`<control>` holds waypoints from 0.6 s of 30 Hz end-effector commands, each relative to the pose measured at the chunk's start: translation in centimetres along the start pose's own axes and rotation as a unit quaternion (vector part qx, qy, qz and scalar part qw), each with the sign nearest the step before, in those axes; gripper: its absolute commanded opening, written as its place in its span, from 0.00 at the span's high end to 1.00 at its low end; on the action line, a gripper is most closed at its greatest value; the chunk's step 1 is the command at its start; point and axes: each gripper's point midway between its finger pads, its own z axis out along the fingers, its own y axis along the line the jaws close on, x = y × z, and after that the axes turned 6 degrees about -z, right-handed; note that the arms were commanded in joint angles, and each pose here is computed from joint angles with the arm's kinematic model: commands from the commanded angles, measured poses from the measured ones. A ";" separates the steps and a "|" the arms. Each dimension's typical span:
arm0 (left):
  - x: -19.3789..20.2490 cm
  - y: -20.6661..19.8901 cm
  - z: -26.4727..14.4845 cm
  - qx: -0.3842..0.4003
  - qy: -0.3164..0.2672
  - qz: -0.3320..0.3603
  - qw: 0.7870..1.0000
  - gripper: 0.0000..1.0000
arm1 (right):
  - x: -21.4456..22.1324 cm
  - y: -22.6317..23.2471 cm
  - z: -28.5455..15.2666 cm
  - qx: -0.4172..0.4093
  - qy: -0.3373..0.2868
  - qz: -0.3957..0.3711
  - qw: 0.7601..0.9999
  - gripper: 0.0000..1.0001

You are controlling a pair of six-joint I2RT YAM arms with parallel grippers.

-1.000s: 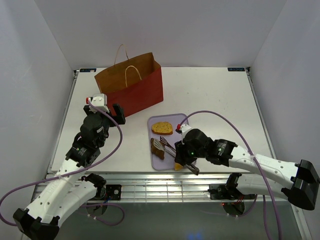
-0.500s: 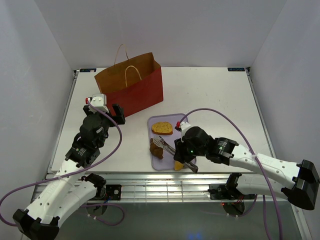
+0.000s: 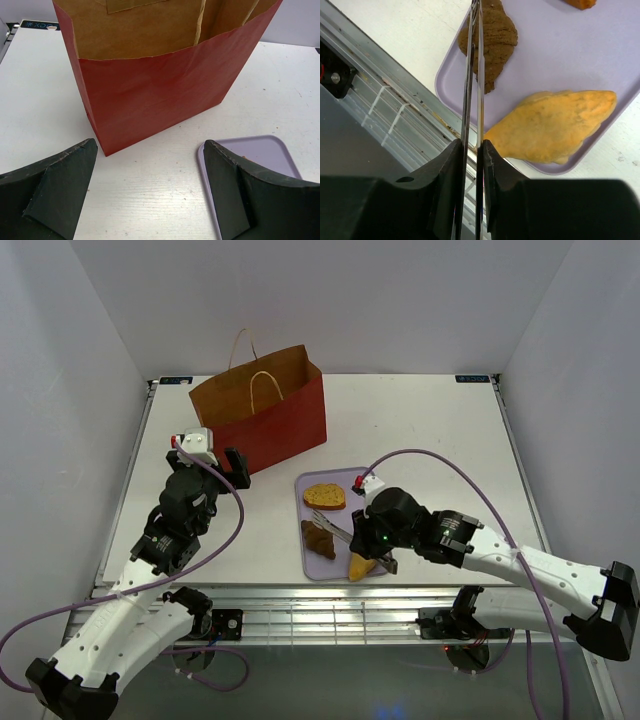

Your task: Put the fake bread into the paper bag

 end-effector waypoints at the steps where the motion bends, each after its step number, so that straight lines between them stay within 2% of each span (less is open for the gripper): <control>1: -0.3 0.0 -0.2 0.002 -0.006 -0.002 1.000 0.02 | -3.1 0.3 -2.1 0.007 -0.047 -0.018 0.999 0.79; 4: -0.2 0.0 -0.2 0.001 -0.005 -0.002 1.000 0.02 | -4.0 -0.2 -3.0 0.022 -0.052 -0.039 0.998 0.74; 6: -0.1 0.0 -0.2 0.002 -0.003 -0.001 1.000 0.02 | -3.7 -0.5 -3.1 0.033 -0.035 -0.045 0.998 0.72; 8: -0.1 0.0 -0.2 0.000 -0.004 -0.001 1.000 0.02 | -3.8 -0.4 -3.3 0.034 -0.025 -0.045 0.998 0.66; 18: -0.2 0.1 -0.2 0.000 -0.005 -0.001 1.000 0.02 | -1.7 -0.8 -4.1 0.024 -0.004 -0.067 0.997 0.58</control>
